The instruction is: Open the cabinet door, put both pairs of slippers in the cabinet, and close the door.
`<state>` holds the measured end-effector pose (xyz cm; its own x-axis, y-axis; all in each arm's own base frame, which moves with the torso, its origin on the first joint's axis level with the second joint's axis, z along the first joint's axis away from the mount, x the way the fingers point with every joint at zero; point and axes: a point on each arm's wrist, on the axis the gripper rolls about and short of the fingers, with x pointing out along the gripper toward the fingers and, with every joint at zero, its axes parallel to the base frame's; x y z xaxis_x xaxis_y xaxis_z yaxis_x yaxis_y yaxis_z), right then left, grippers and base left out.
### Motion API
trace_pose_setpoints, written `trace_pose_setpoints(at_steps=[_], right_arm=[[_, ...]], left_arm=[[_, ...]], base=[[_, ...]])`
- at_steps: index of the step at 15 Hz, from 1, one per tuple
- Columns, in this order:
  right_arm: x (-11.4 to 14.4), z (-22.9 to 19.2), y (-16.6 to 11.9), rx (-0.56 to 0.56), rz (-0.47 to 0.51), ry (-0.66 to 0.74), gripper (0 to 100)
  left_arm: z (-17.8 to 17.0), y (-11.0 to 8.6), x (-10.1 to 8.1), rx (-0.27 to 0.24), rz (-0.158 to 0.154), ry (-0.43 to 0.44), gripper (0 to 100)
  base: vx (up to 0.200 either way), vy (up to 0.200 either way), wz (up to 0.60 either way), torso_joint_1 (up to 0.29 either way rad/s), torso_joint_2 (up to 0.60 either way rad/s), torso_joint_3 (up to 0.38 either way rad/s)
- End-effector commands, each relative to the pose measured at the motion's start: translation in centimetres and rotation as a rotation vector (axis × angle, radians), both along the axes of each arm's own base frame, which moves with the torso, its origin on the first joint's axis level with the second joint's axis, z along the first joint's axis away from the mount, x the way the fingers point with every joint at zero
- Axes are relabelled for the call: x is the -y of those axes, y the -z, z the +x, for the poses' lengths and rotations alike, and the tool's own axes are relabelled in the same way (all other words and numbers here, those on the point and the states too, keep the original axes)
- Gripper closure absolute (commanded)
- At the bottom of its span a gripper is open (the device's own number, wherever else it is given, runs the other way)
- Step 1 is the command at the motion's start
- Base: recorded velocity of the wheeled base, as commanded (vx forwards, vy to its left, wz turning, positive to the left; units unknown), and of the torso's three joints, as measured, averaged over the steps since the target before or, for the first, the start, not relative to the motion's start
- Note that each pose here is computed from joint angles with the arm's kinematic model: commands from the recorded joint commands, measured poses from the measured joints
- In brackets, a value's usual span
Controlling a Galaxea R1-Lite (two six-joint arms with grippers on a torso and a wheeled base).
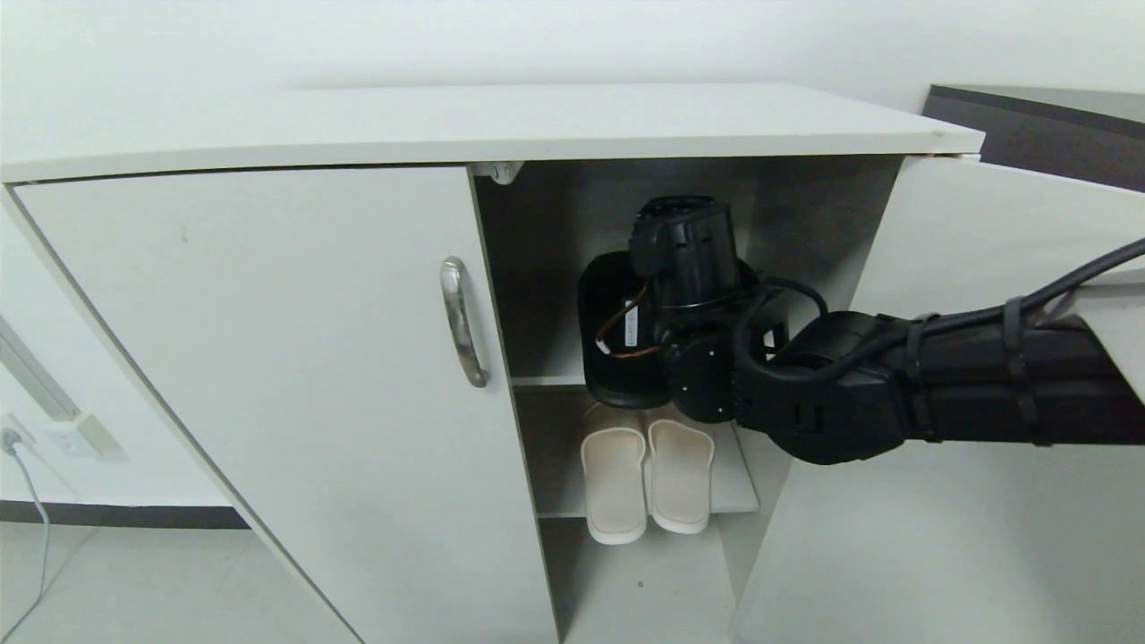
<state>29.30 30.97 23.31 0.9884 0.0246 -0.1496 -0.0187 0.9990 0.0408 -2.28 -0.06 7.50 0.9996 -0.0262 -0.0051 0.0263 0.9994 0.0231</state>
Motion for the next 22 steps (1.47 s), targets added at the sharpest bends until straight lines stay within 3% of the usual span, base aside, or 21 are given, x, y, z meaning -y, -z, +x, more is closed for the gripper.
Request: trace_pose_setpoints(at_steps=[1,11,12,22], right_arm=[[-0.6,1.1,0.8,-0.003,-0.003,0.009,100],[-1.0,1.8,2.0,-0.019,-0.03,0.009,100],[-1.0,1.8,2.0,-0.019,-0.03,0.009,0],[-0.6,-2.8,0.7,-0.027,-0.044,-0.057,0]], left_arm=[[0.0,0.0,0.0,0.001,0.001,0.0,100],[0.0,0.0,0.0,0.001,0.001,0.0,100],[0.0,0.0,0.0,-0.001,0.001,0.0,100],[0.0,0.0,0.0,-0.001,0.0,0.0,100]], base=[[0.0,0.0,0.0,0.0,0.0,0.0],[0.0,0.0,0.0,0.0,0.0,0.0],[0.0,0.0,0.0,0.0,0.0,0.0],[0.0,0.0,0.0,0.0,0.0,0.0]])
